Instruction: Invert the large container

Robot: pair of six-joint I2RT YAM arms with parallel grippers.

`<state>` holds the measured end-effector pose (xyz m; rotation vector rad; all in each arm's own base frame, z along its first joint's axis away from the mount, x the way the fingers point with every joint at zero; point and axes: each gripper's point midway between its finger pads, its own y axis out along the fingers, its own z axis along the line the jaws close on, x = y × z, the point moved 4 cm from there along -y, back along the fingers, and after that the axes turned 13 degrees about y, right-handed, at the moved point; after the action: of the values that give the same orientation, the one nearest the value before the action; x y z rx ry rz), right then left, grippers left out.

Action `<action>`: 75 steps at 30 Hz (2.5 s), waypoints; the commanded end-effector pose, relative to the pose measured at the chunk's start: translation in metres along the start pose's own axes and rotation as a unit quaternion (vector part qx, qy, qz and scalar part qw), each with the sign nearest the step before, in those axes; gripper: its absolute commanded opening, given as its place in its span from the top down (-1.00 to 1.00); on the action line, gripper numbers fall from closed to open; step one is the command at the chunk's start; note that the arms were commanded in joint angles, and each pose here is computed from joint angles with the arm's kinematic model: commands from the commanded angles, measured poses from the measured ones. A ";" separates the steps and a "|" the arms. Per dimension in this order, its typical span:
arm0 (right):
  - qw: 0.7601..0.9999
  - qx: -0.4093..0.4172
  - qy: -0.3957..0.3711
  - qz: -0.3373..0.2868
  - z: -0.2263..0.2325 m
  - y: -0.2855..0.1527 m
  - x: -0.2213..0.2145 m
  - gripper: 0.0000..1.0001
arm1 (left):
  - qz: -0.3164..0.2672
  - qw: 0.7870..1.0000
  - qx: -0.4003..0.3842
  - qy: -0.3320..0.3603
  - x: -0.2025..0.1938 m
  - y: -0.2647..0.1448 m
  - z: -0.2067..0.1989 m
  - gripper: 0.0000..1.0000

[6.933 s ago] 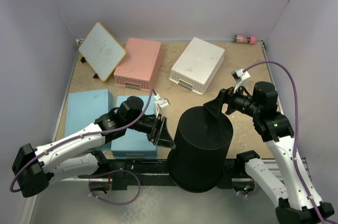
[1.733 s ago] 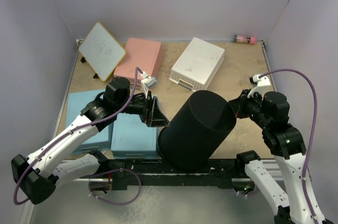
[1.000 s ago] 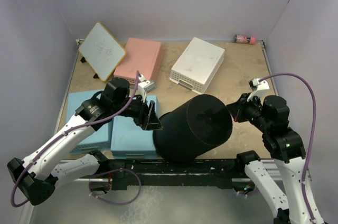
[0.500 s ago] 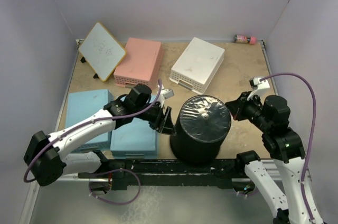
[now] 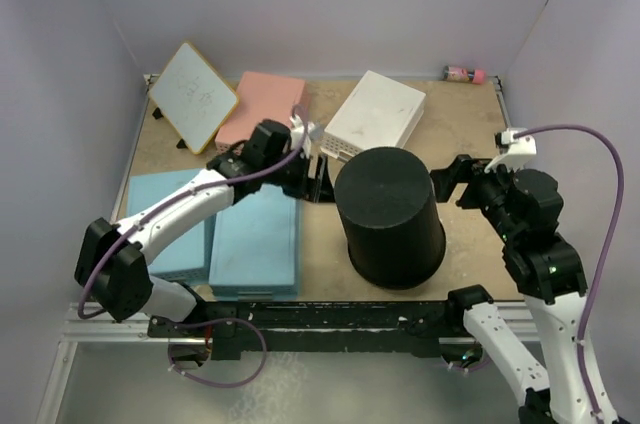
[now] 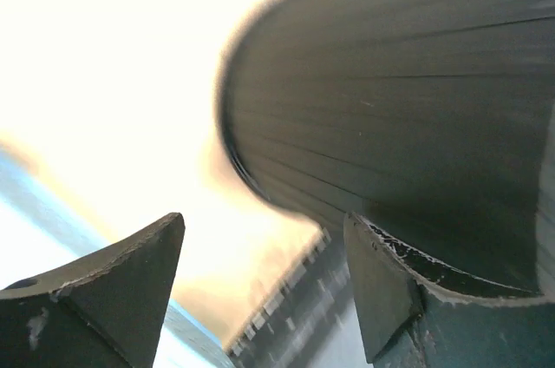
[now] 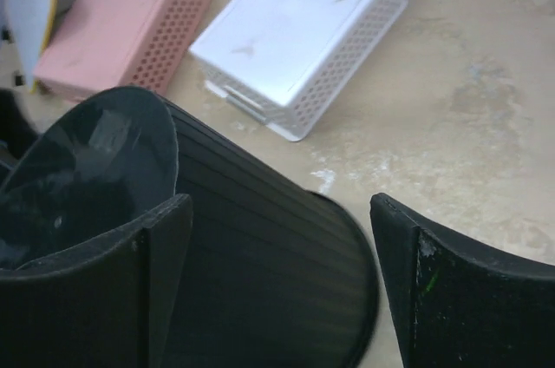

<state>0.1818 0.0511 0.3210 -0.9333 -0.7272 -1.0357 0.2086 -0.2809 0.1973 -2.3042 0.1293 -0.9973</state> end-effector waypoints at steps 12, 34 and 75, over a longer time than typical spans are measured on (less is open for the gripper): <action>0.982 -0.172 0.064 -0.039 -0.017 0.077 0.047 -0.90 | -0.244 0.890 0.384 0.029 0.118 -0.129 0.047 -0.72; 1.000 0.013 -0.001 -0.021 0.021 0.076 0.034 -0.99 | -0.277 0.828 0.486 -0.016 0.114 -0.160 0.067 -0.81; 0.938 -0.270 0.109 -0.187 -0.060 0.033 0.052 -1.00 | -0.350 0.777 0.521 -0.057 0.104 -0.191 0.067 -0.78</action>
<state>0.2397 -0.0027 0.3222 -1.1405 -0.4774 -1.5799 0.2984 -0.1323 0.3240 -1.3327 -1.0195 -0.8891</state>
